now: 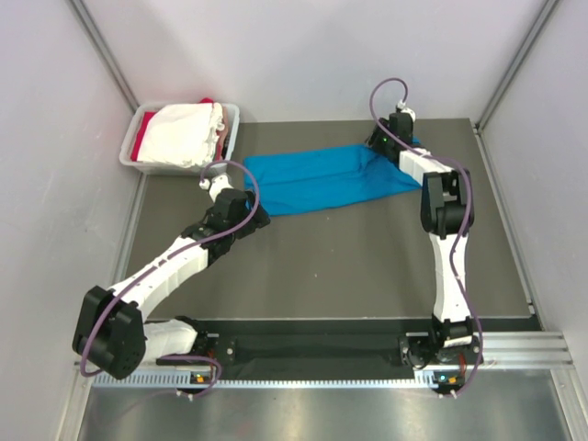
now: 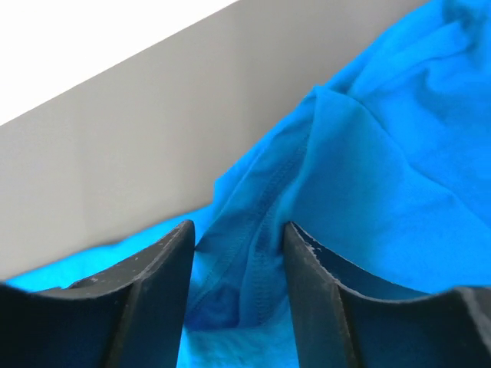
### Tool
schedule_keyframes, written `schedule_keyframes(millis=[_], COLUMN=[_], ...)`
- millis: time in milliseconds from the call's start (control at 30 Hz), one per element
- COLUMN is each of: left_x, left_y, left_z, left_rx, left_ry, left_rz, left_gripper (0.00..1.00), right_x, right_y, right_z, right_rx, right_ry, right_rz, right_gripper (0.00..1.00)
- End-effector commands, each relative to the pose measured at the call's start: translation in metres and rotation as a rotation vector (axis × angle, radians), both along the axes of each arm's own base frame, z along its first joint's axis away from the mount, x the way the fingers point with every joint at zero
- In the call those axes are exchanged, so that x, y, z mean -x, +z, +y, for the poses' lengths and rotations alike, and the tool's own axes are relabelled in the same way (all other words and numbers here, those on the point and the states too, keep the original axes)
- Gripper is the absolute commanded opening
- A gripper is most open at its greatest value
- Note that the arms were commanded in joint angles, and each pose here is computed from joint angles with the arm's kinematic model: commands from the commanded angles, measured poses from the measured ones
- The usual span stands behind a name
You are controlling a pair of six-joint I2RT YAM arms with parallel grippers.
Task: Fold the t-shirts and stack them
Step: Fold the tshirt
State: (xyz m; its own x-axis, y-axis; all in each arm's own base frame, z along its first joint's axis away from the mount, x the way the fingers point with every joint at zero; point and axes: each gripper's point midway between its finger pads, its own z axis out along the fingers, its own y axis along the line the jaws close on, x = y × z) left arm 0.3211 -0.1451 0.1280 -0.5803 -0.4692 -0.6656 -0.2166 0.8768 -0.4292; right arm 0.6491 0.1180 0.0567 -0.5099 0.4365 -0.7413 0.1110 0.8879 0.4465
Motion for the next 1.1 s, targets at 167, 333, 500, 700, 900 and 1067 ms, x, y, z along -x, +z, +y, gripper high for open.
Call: schedule_keyframes(millis=[167, 333, 500, 700, 900, 1067], left_x=[-0.003, -0.003, -0.004, -0.011, -0.032, -0.066], left_y=[-0.003, -0.004, -0.007, -0.006, 0.003, 0.0], left_z=[0.0, 0.0, -0.002, -0.009, -0.019, -0.037], left_rx=[0.01, 0.009, 0.013, 0.026, -0.007, -0.047], left_ry=[0.012, 0.013, 0.007, -0.014, -0.053, -0.103], left_rz=[-0.002, -0.003, 0.0, -0.009, -0.042, -0.044], left_gripper=[0.87, 0.87, 0.87, 0.87, 0.88, 0.88], right_x=[-0.016, -0.015, -0.016, 0.007, 0.018, 0.028], right_y=[0.041, 0.053, 0.048, 0.04, 0.063, 0.126], right_z=[0.028, 0.03, 0.054, 0.082, 0.016, -0.049], right_rx=[-0.027, -0.017, -0.062, 0.008, 0.278, 0.227], right_ry=[0.048, 0.051, 0.163, 0.289, 0.097, -0.026], right_rz=[-0.139, -0.185, -0.17, -0.118, -0.049, -0.11], right_gripper=[0.55, 0.58, 0.59, 0.64, 0.84, 0.94])
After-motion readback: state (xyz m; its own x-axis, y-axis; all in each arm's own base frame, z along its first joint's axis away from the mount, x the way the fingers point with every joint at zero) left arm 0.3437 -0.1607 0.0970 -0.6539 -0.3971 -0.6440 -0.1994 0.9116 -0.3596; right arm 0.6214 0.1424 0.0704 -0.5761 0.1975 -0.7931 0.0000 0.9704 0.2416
